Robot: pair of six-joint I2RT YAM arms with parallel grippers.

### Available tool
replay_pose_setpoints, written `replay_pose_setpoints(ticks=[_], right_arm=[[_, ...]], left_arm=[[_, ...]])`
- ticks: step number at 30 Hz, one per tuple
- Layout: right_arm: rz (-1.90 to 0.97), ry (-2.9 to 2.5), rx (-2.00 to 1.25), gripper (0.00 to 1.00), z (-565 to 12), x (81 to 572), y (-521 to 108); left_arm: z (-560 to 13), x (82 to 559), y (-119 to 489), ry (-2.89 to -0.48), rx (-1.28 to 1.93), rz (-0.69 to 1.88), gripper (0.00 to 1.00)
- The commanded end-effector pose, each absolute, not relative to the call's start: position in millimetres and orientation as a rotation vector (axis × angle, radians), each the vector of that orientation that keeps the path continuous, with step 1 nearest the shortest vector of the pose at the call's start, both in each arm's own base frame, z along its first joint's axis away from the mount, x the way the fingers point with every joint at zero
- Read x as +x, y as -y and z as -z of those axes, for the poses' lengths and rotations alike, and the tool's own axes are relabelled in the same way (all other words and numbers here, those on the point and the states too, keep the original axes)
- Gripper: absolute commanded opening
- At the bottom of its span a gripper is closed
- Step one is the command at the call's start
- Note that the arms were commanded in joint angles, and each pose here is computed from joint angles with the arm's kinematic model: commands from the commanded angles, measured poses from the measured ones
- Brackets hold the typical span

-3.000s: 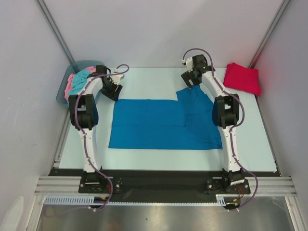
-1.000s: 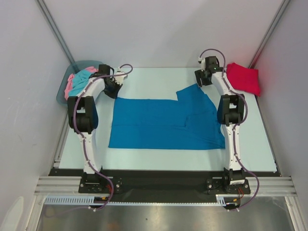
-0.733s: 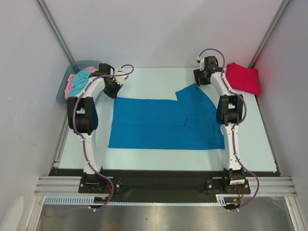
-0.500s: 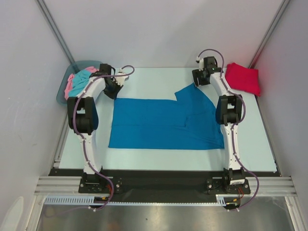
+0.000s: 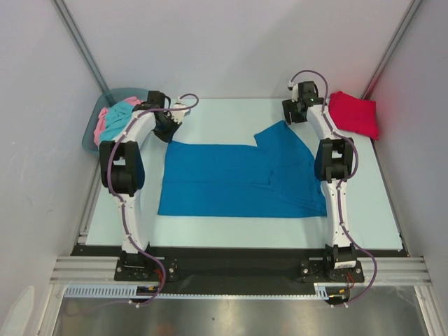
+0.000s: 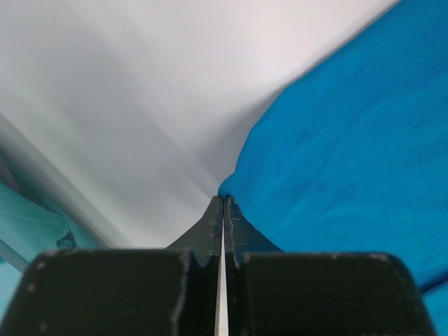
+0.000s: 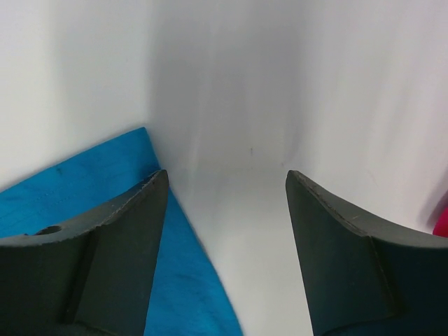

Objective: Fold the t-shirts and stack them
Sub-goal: Fold the tshirt

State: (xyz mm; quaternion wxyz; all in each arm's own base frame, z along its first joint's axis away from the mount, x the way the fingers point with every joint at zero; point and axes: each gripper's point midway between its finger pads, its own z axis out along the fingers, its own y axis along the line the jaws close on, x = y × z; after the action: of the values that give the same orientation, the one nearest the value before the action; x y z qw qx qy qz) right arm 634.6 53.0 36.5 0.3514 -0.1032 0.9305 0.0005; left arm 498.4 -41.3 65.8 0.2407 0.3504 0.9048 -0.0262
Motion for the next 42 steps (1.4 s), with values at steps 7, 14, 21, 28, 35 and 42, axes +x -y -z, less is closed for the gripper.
replay_pose_setpoints(ticks=[7,14,21,28,35,42], right_arm=[[-0.025,-2.259,-0.223,0.73,-101,656,-61],[-0.130,-2.266,-0.222,0.70,-99,652,-84],[-0.199,-2.304,-0.275,0.70,-76,645,-111],[-0.209,-2.317,-0.293,0.66,-62,646,-117],[-0.197,-2.324,-0.300,0.65,-57,646,-113],[-0.191,-2.335,-0.296,0.63,-51,646,-106]], left_arm=[[-91,506,53,-2.404,0.980,0.076,0.00],[-90,506,57,-2.399,0.997,0.071,0.00],[-91,506,60,-2.396,0.998,0.078,0.01],[-92,505,60,-2.394,1.001,0.075,0.00],[-92,506,62,-2.392,1.001,0.077,0.00],[-92,505,66,-2.390,1.010,0.082,0.00]])
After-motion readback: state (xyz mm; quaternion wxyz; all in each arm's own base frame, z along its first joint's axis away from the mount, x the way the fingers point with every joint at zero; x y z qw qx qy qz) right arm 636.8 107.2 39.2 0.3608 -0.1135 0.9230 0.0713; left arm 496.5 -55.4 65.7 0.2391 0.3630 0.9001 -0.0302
